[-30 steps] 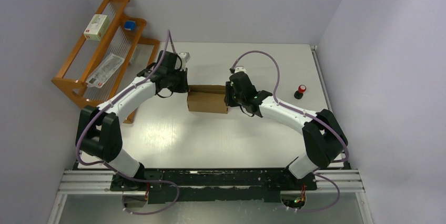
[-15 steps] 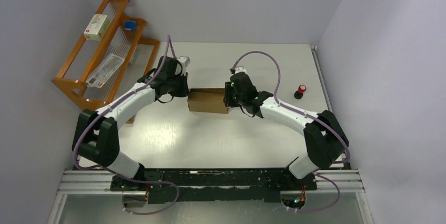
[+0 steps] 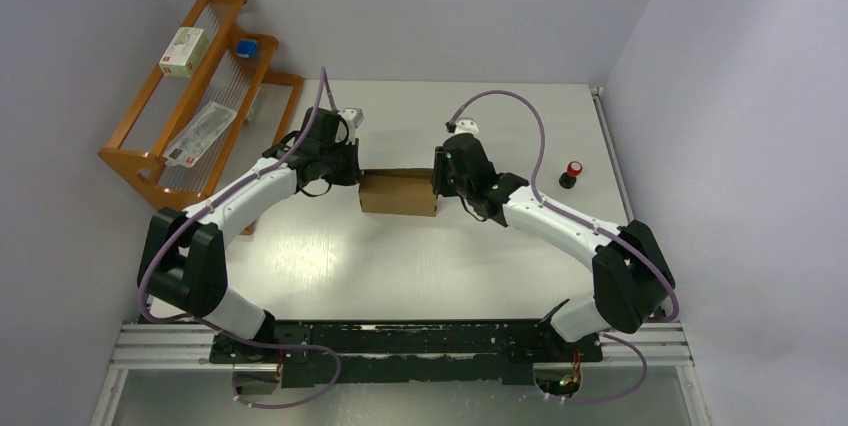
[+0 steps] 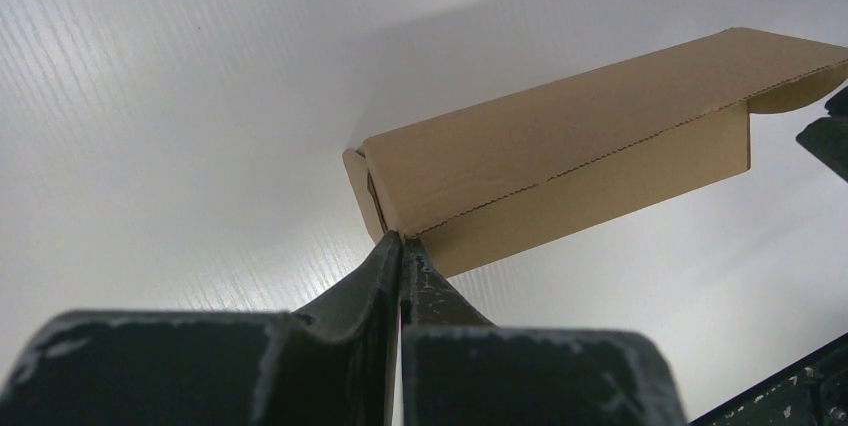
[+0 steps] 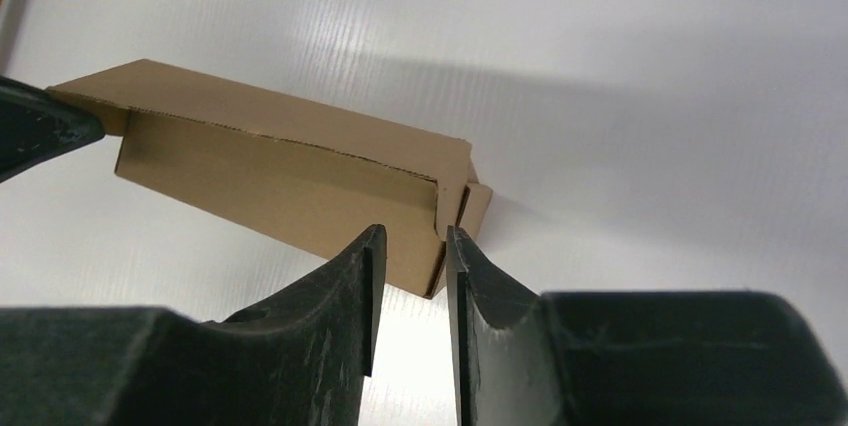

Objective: Fold the paper box

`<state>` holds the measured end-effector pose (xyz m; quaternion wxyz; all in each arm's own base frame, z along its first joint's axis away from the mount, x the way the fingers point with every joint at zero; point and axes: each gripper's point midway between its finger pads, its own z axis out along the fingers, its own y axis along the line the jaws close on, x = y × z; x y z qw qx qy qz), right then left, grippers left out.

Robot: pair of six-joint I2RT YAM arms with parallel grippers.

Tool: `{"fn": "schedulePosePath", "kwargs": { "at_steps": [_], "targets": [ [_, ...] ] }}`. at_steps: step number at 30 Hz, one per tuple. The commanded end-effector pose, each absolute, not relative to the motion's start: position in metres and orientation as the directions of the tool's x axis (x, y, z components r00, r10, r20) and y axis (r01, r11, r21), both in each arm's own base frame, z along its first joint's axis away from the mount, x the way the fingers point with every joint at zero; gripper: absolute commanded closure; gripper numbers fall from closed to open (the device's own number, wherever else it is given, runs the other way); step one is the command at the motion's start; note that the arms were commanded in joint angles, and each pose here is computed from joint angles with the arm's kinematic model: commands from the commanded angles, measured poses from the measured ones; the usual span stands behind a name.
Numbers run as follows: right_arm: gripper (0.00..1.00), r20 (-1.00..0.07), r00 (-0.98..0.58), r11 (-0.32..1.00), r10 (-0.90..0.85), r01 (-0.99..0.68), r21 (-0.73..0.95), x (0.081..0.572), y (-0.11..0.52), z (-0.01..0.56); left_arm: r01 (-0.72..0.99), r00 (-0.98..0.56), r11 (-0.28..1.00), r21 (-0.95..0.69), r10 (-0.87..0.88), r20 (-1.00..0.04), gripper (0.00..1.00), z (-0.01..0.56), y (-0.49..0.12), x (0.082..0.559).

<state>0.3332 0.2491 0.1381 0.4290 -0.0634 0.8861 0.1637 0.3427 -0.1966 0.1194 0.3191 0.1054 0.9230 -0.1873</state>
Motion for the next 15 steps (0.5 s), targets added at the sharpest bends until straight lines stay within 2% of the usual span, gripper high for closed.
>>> {"fn": "schedulePosePath", "kwargs": {
  "at_steps": [1, 7, 12, 15],
  "targets": [
    [0.68, -0.805, -0.591, 0.956, 0.049, -0.204, 0.208, 0.343, 0.24, 0.148, 0.291, -0.835, 0.918, -0.271, 0.106, -0.54, 0.95, 0.094, -0.193, 0.321],
    [0.77, -0.801, -0.597, 0.955, 0.05, -0.207, 0.213, 0.347, 0.245, 0.142, 0.292, -0.836, 0.913, -0.284, 0.1, -0.539, 0.95, 0.094, -0.196, 0.321],
    [0.99, -0.788, -0.613, 0.953, 0.061, -0.2, 0.229, 0.345, 0.248, 0.135, 0.29, -0.835, 0.915, -0.281, 0.099, -0.541, 0.95, 0.092, -0.197, 0.32],
    [1.0, -0.786, -0.615, 0.953, 0.07, -0.192, 0.235, 0.34, 0.248, 0.131, 0.292, -0.835, 0.914, -0.282, 0.1, -0.541, 0.95, 0.092, -0.199, 0.319]
  ]
}}
